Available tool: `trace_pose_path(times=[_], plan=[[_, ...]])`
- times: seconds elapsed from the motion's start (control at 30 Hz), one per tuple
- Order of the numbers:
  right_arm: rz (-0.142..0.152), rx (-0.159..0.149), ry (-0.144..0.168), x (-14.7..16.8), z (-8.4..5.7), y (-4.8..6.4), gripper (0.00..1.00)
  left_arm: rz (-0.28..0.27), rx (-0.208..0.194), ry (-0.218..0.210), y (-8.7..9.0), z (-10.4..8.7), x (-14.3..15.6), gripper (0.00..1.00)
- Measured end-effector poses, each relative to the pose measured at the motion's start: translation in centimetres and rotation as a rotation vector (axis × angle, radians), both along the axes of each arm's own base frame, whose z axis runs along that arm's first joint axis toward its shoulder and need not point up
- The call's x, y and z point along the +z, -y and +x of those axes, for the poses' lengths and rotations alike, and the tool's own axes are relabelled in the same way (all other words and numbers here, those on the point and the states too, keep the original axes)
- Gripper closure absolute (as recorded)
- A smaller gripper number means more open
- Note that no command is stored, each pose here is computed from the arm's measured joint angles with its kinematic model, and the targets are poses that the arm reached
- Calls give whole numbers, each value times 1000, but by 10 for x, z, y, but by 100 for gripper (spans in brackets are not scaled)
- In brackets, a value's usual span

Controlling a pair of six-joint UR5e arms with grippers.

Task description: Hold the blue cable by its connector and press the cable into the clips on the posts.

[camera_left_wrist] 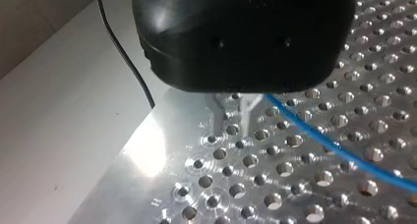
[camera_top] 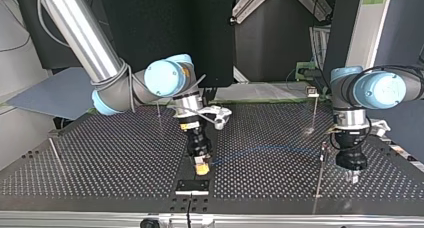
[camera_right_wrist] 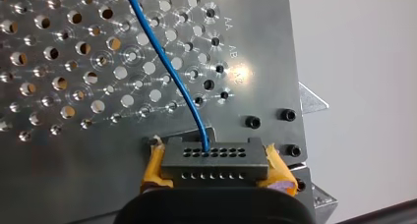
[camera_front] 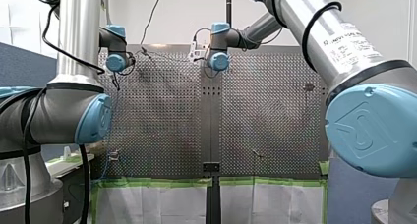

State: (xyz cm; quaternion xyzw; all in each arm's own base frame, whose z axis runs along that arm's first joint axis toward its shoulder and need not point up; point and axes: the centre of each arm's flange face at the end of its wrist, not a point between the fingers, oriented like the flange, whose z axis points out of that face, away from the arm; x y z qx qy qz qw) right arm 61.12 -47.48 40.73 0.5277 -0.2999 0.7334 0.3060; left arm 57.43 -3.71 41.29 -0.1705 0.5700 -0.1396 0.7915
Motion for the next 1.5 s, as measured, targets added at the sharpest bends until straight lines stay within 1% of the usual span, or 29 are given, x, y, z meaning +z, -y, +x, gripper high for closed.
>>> trace_pose_path(times=[0.03, 0.13, 0.17, 0.2, 0.23, 0.27, 0.3, 0.33, 0.37, 0.4, 0.43, 0.53, 0.63, 0.77, 0.87, 0.93, 1.03, 1.17, 1.23, 1.27, 1.37, 1.5], plan=[[1, 1, -2, 0, 0, 0, 100, -1, 7, -3, -1, 0, 0, 61], [6, 2, -8, -1, 1, -2, 100, 0, 36, -24, -3, -2, -3, 61], [8, 3, -10, -1, 1, -2, 100, 1, 48, -35, -4, -3, -4, 58], [9, 3, -12, -2, 1, -3, 100, 2, 54, -42, -4, -4, -5, 58], [10, 3, -13, -2, 1, -3, 100, 4, 56, -48, -4, -4, -6, 54], [10, 3, -14, -2, 1, -3, 100, 7, 54, -55, -4, -5, -6, 40], [10, 3, -14, -2, 1, -3, 100, 9, 50, -59, -3, -5, -7, 40], [11, 3, -15, -2, 1, -3, 100, 11, 44, -63, -2, -5, -7, 24], [11, 3, -15, -2, 1, -3, 100, 15, 34, -69, -1, -5, -8, 3], [12, 4, -15, -2, 1, -3, 100, 18, 27, -74, 1, -6, -8, 3], [12, 4, -16, -2, 1, -3, 100, 23, 22, -80, 2, -7, -8, 0], [14, 3, -17, -2, 1, -3, 100, 40, 28, -101, 4, -12, -6, 0], [15, 3, -16, -3, 0, -3, 100, 57, 50, -126, 5, -21, -5, 0], [17, 3, -17, -3, 0, -3, 100, 79, 90, -166, 6, -39, -7, 0], [19, 3, -18, -3, 0, -3, 100, 75, 115, -196, 6, -54, -9, 0], [20, 3, -19, -3, 0, -3, 100, 68, 116, -213, 7, -63, -11, 0], [21, 3, -19, -3, 0, -3, 100, 50, 97, -238, 11, -77, -14, 0], [22, 3, -20, -3, 0, -3, 100, 22, 58, -268, 18, -95, -18, 0], [22, 4, -20, -4, 0, -3, 100, 18, 42, -283, 21, -103, -20, 0], [23, 4, -20, -4, 0, -3, 100, 19, 31, -294, 23, -108, -21, 0], [23, 4, -21, -4, 0, -3, 100, 31, 2, -310, 29, -120, -19, 0], [23, 4, -21, -4, 0, -3, 100, 59, -32, -317, 35, -133, -9, 0]])
